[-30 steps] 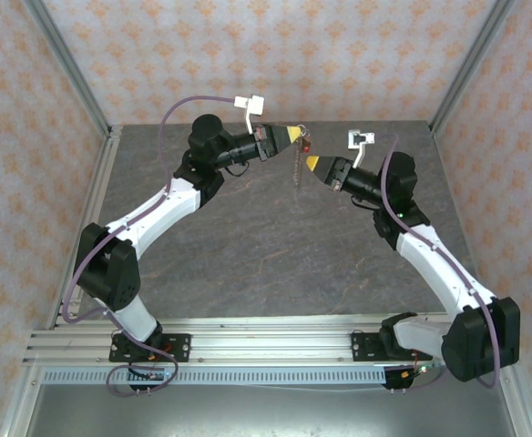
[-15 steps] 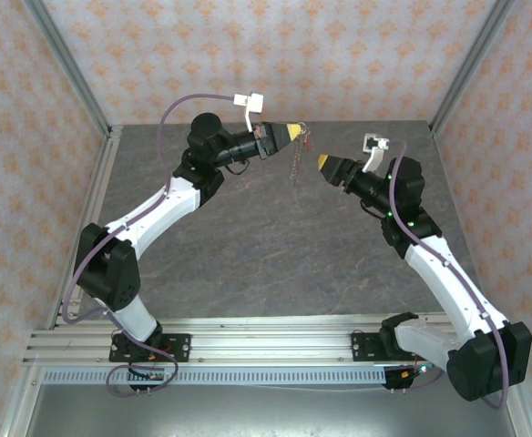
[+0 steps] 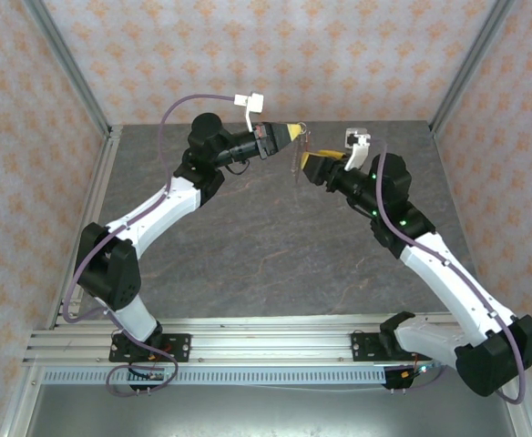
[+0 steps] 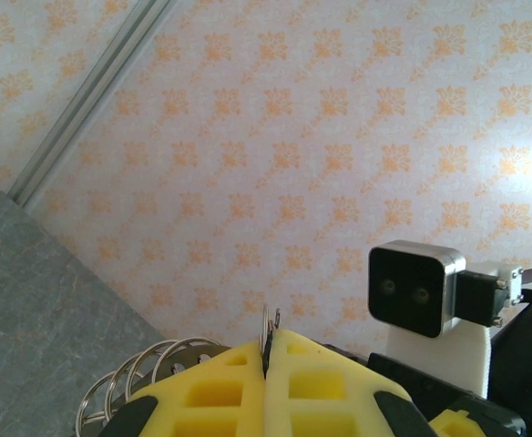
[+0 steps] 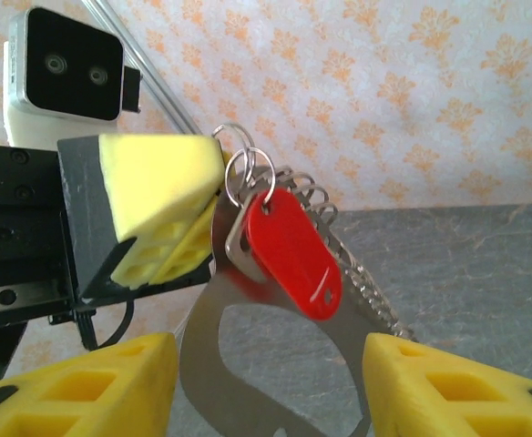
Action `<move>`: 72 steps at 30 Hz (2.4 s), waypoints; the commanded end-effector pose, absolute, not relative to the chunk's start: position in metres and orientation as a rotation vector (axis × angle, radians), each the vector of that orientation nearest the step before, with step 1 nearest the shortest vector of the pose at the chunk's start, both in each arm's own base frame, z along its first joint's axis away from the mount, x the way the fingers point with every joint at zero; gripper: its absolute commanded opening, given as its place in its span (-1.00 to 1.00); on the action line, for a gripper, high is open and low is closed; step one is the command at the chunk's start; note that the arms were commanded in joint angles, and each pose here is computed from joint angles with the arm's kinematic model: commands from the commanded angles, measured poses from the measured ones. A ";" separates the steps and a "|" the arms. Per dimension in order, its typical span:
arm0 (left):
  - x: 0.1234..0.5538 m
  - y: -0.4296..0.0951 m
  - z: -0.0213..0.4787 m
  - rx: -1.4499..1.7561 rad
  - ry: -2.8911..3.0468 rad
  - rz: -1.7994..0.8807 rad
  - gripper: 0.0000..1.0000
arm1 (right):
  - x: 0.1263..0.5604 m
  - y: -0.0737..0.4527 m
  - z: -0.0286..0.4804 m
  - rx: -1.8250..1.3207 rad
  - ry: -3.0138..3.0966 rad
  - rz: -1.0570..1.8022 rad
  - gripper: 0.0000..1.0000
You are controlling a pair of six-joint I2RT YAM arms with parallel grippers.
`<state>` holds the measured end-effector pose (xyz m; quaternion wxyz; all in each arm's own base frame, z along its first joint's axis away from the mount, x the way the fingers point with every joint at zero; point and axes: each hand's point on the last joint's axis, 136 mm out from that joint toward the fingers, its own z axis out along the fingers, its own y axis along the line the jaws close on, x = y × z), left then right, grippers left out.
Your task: Put the keys on the keyring
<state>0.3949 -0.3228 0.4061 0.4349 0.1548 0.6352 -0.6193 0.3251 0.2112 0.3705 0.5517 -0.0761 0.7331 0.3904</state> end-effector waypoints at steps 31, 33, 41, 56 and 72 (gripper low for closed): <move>0.389 -0.327 0.435 0.433 1.465 -1.555 -1.00 | 0.350 0.215 0.393 -0.188 1.677 0.822 -0.33; 0.389 -0.327 0.435 0.432 1.466 -1.557 -1.00 | 0.348 0.217 0.392 -0.201 1.684 0.826 -0.57; 0.391 -0.326 0.436 0.418 1.461 -1.551 -1.00 | 0.337 0.222 0.385 -0.256 1.701 0.859 -1.00; 0.392 -0.325 0.439 0.408 1.452 -1.546 -1.00 | 0.319 0.245 0.374 -0.374 1.747 1.011 -1.00; 0.395 -0.324 0.440 0.390 1.441 -1.555 -1.00 | 0.318 0.266 0.348 -0.430 1.820 1.132 -1.00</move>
